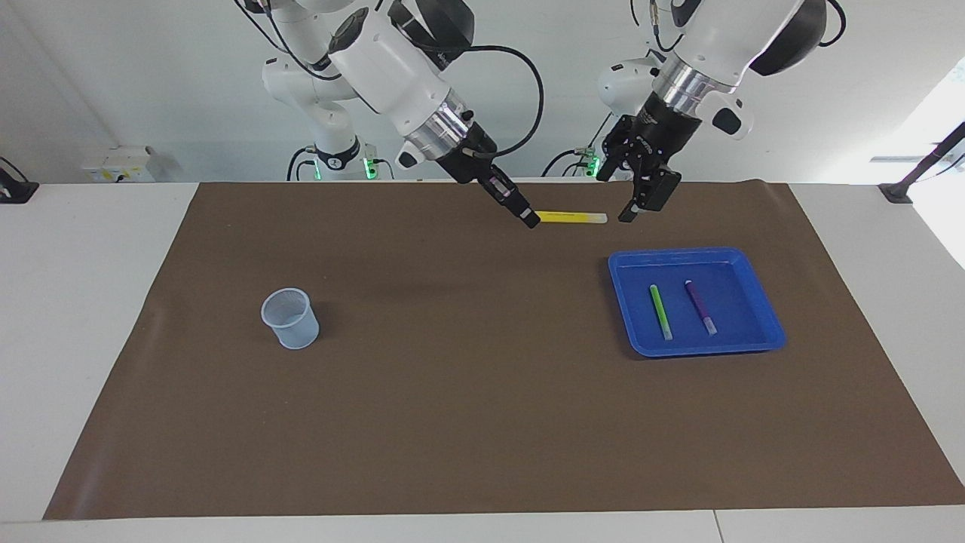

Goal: Right arm passes pens to left for tray arrangement

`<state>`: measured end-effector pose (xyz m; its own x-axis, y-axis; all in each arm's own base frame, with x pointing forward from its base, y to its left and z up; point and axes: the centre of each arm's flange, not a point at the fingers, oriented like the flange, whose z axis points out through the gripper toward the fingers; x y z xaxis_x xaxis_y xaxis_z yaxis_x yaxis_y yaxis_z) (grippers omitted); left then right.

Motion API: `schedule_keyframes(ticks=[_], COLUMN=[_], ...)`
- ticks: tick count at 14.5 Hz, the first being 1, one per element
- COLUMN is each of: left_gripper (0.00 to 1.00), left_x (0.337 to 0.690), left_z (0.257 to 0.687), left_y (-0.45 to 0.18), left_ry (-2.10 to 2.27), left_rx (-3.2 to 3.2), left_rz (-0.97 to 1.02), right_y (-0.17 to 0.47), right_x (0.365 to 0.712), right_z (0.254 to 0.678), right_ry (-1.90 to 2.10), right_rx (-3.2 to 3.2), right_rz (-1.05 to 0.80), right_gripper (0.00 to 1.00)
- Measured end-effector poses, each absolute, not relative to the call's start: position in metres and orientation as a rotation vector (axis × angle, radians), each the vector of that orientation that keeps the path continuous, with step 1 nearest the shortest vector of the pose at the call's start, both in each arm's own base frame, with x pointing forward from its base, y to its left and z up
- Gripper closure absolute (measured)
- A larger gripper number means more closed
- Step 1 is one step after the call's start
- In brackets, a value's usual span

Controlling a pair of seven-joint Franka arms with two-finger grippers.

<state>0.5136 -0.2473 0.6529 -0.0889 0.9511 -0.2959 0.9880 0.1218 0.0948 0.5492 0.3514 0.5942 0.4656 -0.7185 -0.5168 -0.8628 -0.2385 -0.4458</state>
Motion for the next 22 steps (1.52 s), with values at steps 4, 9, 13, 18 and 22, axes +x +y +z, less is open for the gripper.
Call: schedule_keyframes(ticks=[4,9,13,18,22], left_gripper=[0.0,0.0,0.0,0.02,0.14], left_x=[0.492,0.488,0.494,0.497,0.496], left_z=[0.661,0.638,0.618,0.619,0.62], left_y=[-0.285,-0.291,-0.283,-0.279,-0.28], left_ry=[2.157,2.237,2.325,2.309,2.302], left_rx=[1.897,1.882,1.802,1.794,1.797], left_rz=[-0.074,-0.097,-0.109,-0.162,-0.171], right_y=[0.368,0.374,0.374,0.374,0.375], right_x=[0.537,0.533,0.533,0.533,0.533], right_z=[0.596,0.598,0.6,0.599,0.599], right_ry=[1.309,1.294,1.292,1.289,1.285], right_rx=[-2.045,-2.049,-2.048,-2.057,-2.065], right_rz=[0.261,0.264,0.263,0.25,0.24], right_gripper=[0.83,0.83,0.83,0.83,0.83])
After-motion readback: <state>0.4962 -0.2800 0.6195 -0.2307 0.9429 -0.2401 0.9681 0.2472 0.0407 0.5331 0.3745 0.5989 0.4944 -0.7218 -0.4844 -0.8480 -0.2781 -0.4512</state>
